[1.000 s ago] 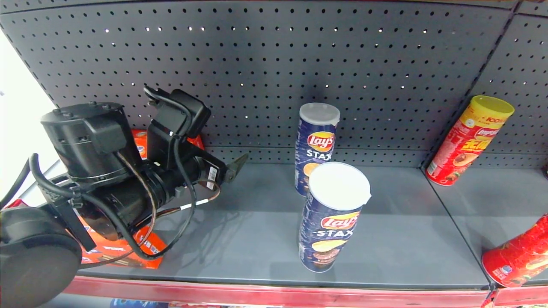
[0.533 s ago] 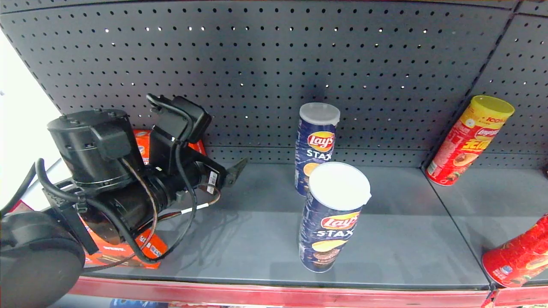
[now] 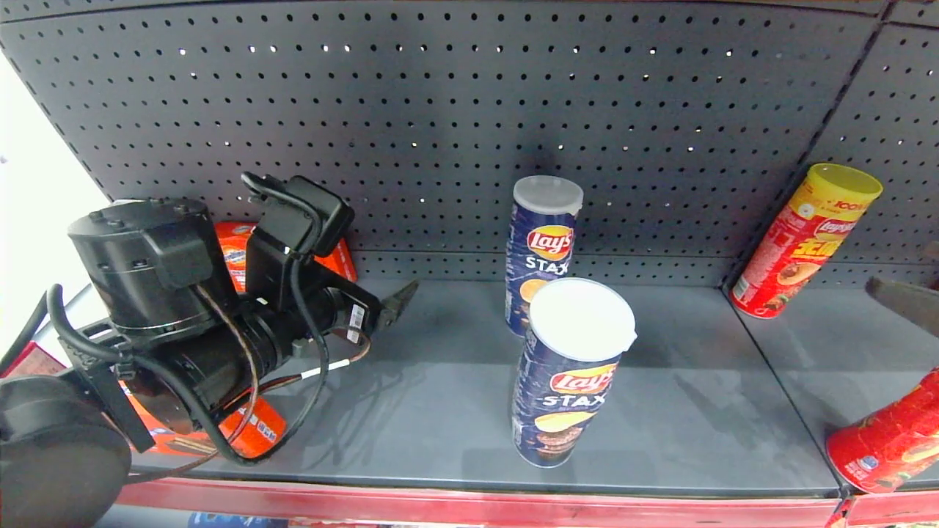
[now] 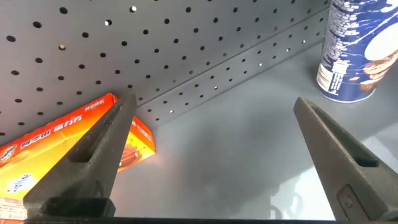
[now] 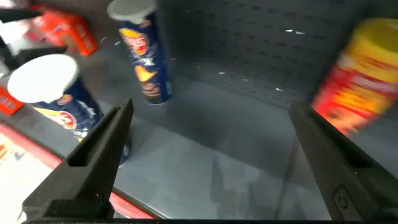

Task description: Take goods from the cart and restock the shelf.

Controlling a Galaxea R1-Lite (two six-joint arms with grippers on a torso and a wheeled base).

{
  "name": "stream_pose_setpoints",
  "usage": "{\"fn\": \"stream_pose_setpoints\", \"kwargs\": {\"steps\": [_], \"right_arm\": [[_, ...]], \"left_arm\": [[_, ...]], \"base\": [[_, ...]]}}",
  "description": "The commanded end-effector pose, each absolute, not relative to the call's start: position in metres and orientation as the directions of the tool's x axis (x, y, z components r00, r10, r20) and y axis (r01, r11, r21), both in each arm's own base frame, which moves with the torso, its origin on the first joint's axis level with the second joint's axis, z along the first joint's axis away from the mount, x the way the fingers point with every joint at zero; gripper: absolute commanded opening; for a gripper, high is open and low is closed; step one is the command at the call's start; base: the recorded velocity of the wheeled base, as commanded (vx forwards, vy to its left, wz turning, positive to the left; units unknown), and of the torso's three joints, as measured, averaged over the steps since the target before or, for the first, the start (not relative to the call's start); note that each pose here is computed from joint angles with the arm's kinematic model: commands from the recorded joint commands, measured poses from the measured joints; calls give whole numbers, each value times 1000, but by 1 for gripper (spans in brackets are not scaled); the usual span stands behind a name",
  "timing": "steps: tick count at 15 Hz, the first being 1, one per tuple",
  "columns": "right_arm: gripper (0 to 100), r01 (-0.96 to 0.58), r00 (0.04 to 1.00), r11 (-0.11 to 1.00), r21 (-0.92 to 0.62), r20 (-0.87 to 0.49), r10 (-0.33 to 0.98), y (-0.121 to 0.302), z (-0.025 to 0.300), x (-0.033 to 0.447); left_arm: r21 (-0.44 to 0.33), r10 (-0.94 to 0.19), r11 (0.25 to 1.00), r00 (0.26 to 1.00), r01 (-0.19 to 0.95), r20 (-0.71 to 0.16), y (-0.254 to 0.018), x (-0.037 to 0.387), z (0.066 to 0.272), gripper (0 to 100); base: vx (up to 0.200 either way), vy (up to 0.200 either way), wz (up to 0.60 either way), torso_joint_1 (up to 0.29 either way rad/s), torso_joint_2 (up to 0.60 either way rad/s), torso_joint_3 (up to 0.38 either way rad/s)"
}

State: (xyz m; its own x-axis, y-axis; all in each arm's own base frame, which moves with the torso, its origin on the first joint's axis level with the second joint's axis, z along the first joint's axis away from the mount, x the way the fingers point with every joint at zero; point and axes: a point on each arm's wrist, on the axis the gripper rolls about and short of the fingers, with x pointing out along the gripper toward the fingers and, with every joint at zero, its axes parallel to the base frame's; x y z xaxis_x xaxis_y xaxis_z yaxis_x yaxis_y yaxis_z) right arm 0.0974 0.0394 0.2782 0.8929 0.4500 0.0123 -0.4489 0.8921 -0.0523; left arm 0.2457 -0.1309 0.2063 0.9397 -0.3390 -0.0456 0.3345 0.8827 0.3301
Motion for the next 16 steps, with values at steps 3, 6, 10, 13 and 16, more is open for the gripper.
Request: {"fn": "stream_pose_setpoints", "kwargs": {"steps": [3,6,10,13,16], "right_arm": [[100,-512,859,855,-78,-53,510,62,283,129],[100,-551,834,827,-111,-109,541,75,277,146],[100,-604,794,782,-151,-198,575,99,264,172],[100,-629,771,758,-171,-256,583,111,253,186],[100,-637,761,749,-181,-306,573,114,240,192]], "left_arm": [[330,-334,885,942,329,-44,-129,246,207,100],[329,-334,886,942,327,-39,-129,246,208,100],[329,-335,886,941,328,-36,-129,246,209,100],[328,-335,887,942,326,-29,-128,244,211,100],[329,-335,887,942,325,-27,-128,244,211,100]], "base": [[0,0,0,0,0,0],[0,0,0,0,0,0],[0,0,0,0,0,0],[0,0,0,0,0,0],[0,0,0,0,0,0]]}}
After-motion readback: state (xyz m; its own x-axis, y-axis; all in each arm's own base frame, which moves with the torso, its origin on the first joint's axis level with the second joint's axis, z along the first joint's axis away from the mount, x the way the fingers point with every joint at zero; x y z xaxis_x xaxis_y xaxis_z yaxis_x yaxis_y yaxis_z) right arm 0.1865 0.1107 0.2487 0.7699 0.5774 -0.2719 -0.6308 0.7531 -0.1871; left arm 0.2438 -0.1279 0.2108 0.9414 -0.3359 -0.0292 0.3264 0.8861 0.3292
